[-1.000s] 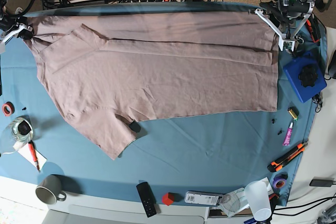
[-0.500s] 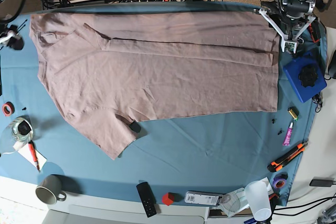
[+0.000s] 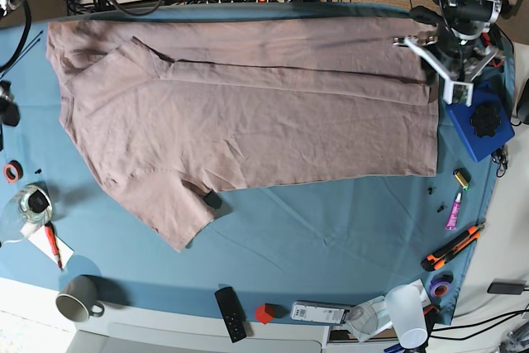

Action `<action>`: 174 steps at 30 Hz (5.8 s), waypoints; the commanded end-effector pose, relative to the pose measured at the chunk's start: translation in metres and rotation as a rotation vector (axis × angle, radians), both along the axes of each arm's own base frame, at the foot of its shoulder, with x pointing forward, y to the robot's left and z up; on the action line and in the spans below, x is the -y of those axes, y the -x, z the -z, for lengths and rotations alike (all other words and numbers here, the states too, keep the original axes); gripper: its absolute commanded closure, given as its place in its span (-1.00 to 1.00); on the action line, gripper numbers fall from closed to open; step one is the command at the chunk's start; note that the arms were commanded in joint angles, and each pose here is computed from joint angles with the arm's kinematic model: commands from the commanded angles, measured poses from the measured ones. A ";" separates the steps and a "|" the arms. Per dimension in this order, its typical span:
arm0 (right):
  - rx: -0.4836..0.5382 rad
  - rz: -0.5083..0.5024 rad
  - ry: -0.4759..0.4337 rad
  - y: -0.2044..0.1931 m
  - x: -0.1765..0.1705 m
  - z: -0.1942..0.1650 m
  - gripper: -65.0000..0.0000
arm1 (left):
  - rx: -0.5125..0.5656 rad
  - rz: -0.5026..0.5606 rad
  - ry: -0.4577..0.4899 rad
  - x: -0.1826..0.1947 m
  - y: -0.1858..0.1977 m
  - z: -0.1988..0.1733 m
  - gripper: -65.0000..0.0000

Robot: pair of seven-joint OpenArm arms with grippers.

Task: Fold the T-shirt properly
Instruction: 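Release the right gripper and reach toward the shirt's sleeve, then grasp the sleeve with the right gripper and tuck it toward the shirt body, then grasp the shirt's hem corner with the left gripper, right gripper holding the other corner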

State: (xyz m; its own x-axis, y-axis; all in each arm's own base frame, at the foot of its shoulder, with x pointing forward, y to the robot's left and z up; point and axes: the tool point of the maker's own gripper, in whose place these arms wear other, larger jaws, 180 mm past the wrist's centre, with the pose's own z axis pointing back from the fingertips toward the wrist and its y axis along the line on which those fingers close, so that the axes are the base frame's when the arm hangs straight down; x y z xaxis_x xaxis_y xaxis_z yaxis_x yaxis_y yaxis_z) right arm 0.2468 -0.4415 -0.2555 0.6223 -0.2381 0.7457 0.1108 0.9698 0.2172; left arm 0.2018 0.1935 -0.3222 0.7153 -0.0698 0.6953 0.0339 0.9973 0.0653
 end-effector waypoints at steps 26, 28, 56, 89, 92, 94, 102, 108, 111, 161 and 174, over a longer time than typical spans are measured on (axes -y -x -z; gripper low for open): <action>-0.198 -0.103 0.223 -0.197 -0.093 0.069 0.66 | 0.028 0.011 0.132 0.004 -0.047 0.025 0.37; -0.247 -0.115 0.187 -0.191 -0.102 0.091 0.66 | 0.026 0.011 0.132 0.004 -0.047 0.025 0.37; -0.447 -0.245 0.109 -0.130 -0.106 0.091 1.00 | 0.027 0.011 0.133 0.004 -0.047 0.025 0.37; -0.207 -0.310 0.131 -0.067 -0.083 0.041 0.51 | 0.020 0.011 0.132 0.004 -0.046 0.027 0.37; -0.163 -0.138 0.205 -0.087 -0.054 0.023 0.51 | 0.021 0.011 0.132 0.004 -0.046 0.026 0.37; -0.081 -0.059 0.258 -0.105 -0.038 0.004 0.51 | 0.021 0.011 0.132 0.004 -0.046 0.026 0.37; -0.078 -0.007 0.194 -0.139 -0.030 0.005 0.54 | 0.020 0.011 0.132 0.004 -0.046 0.026 0.37; -0.156 -0.110 0.084 -0.164 -0.058 0.049 0.64 | 0.021 0.011 0.132 0.004 -0.046 0.026 0.37; -0.168 -0.154 0.047 -0.178 -0.077 0.060 0.65 | 0.021 0.011 0.132 0.004 -0.046 0.026 0.37; -0.357 -0.308 -0.019 -0.163 -0.141 0.114 0.64 | -0.148 -0.002 0.223 -0.048 -0.158 0.077 0.13; -0.376 -0.304 -0.021 -0.160 -0.141 0.116 1.00 | -0.146 0.005 0.363 -0.025 -0.159 0.082 0.93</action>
State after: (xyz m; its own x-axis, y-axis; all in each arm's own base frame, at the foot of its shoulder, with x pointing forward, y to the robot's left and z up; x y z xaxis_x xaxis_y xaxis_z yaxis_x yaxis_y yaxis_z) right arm 0.3976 -0.2931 -0.3858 0.9045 -0.0146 0.4262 -0.1027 0.9625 0.2510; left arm 0.3621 0.2188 -0.4043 0.7942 0.1761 0.5816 0.0111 0.9527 -0.3036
